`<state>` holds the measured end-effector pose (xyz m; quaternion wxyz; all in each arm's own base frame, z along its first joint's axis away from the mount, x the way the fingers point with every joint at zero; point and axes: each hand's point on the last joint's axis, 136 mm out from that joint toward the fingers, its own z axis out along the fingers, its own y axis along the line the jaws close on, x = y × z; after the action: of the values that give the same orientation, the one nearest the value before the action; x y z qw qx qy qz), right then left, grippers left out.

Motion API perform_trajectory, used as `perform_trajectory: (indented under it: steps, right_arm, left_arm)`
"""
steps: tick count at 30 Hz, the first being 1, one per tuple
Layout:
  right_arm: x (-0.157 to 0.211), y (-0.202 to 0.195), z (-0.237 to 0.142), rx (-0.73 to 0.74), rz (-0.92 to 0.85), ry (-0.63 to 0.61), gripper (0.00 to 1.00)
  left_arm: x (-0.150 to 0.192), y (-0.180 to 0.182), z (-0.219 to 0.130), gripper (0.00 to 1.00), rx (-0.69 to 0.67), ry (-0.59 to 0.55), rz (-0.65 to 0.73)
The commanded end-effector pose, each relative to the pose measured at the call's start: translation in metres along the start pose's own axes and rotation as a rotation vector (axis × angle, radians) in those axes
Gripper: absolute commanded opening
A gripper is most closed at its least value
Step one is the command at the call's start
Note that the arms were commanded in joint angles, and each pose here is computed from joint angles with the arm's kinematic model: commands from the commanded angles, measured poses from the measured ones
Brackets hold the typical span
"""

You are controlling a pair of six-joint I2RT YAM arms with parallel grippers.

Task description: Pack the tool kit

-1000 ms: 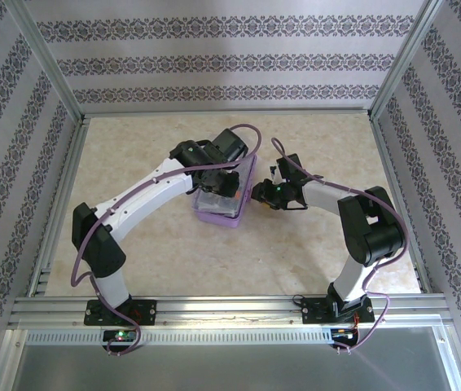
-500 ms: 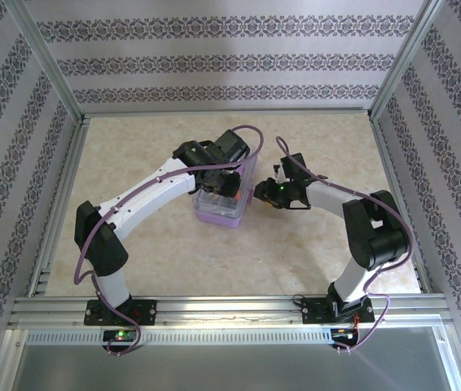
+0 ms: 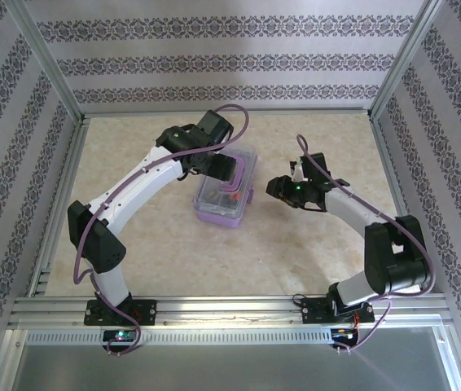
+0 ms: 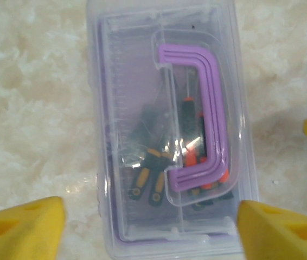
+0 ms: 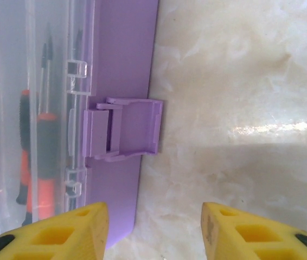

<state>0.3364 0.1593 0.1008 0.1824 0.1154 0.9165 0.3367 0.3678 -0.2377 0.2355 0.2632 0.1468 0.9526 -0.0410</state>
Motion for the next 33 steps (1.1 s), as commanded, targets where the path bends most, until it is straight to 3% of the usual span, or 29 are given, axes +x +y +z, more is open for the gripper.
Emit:
perform_trajectory:
  steps: [1, 6, 12, 22, 30, 33]
  right_arm:
    - [0.01, 0.0, -0.014, -0.002, -0.031, 0.009, 0.53]
    - [0.019, -0.003, -0.03, 0.007, -0.053, -0.009, 0.61]
    - [0.028, 0.0, -0.035, -0.032, -0.069, 0.001, 0.7]
    - [0.024, 0.009, -0.031, -0.106, -0.051, -0.02, 0.71]
    - [0.014, 0.01, -0.026, -0.105, -0.054, -0.029, 0.73]
    - [0.011, 0.013, -0.02, -0.127, -0.039, -0.024, 0.73]
  left_arm:
    - [-0.005, 0.015, 0.011, 0.9, -0.032, 0.001, 0.014]
    - [0.002, 0.007, 0.041, 1.0, 0.03, 0.06, 0.011]
    - [0.009, 0.004, 0.062, 1.0, 0.056, 0.071, -0.001]
    - [0.026, 0.023, 0.091, 0.94, 0.039, 0.114, -0.06]
    - [0.029, 0.0, 0.1, 0.97, 0.235, 0.134, -0.118]
    - [0.029, 0.004, 0.105, 0.96, 0.247, 0.145, -0.15]
